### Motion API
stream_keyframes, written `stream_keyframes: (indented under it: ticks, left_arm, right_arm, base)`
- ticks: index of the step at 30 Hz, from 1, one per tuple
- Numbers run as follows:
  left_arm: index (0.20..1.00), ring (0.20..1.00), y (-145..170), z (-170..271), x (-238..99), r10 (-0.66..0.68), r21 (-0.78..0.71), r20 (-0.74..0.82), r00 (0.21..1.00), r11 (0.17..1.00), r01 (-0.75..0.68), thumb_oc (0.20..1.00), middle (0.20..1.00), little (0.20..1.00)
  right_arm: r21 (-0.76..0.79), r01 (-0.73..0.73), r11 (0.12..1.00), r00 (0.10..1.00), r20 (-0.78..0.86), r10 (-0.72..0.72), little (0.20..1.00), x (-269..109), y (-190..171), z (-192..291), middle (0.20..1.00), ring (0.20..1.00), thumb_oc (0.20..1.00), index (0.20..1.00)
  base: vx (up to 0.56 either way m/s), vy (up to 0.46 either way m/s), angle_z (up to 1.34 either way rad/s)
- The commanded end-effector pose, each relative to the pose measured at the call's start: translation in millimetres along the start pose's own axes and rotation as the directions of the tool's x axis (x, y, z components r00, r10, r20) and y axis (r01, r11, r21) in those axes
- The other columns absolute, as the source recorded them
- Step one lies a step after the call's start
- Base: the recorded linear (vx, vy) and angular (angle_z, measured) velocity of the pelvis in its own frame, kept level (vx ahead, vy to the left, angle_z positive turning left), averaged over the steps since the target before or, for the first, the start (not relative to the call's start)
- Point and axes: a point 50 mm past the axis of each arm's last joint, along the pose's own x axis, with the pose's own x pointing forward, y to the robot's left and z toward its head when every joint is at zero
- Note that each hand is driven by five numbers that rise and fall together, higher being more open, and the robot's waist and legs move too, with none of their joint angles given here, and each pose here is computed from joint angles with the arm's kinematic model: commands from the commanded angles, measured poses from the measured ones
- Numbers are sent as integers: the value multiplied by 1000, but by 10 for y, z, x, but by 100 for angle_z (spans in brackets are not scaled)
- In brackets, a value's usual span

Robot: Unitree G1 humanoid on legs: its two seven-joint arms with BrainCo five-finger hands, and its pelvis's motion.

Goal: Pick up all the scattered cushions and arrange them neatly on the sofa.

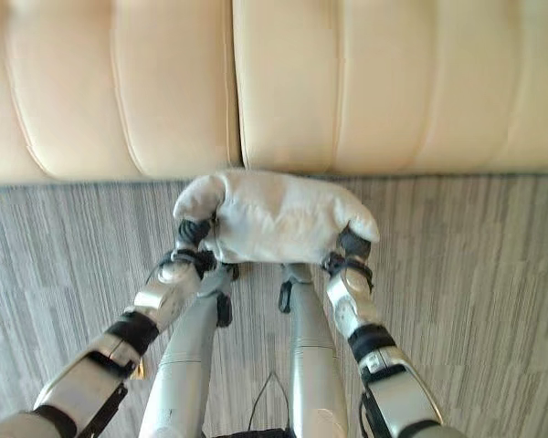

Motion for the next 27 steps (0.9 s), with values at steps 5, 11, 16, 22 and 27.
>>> stream_keyframes:
  ticks: [5, 11, 16, 22, 27]
  left_arm:
    - [200, 200, -30, -391, -457, -150, -90, -61, 987, 986, 144, 200, 200, 200]
    - [200, 200, 305, -498, -629, -91, -40, -93, 991, 995, 88, 200, 200, 200]
    - [200, 200, 472, -507, -803, -48, -24, -98, 994, 999, 46, 200, 200, 200]
    - [200, 200, 458, -572, -898, -14, -64, -127, 992, 998, 6, 200, 200, 200]
    - [200, 200, 470, -543, -905, 20, -95, -110, 994, 995, -30, 200, 200, 200]
  right_arm:
    - [-149, -211, 966, 968, -172, 185, 200, -403, -44, -512, 200, 200, 200, 200]
    - [-276, -225, 935, 967, -184, 178, 200, -532, -287, -529, 200, 200, 200, 200]
    - [-272, -246, 930, 968, -127, 218, 200, -675, -294, -400, 200, 200, 200, 200]
    - [-254, -270, 929, 963, -94, 254, 200, -799, -223, -348, 200, 200, 200, 200]
    - [-279, -262, 924, 965, -81, 249, 200, -810, -224, -327, 200, 200, 200, 200]
  base:
    - [172, -35, -8]
    - [120, -40, -2]
    - [109, -81, 0]
    - [66, -185, 7]
    - [-33, -136, 13]
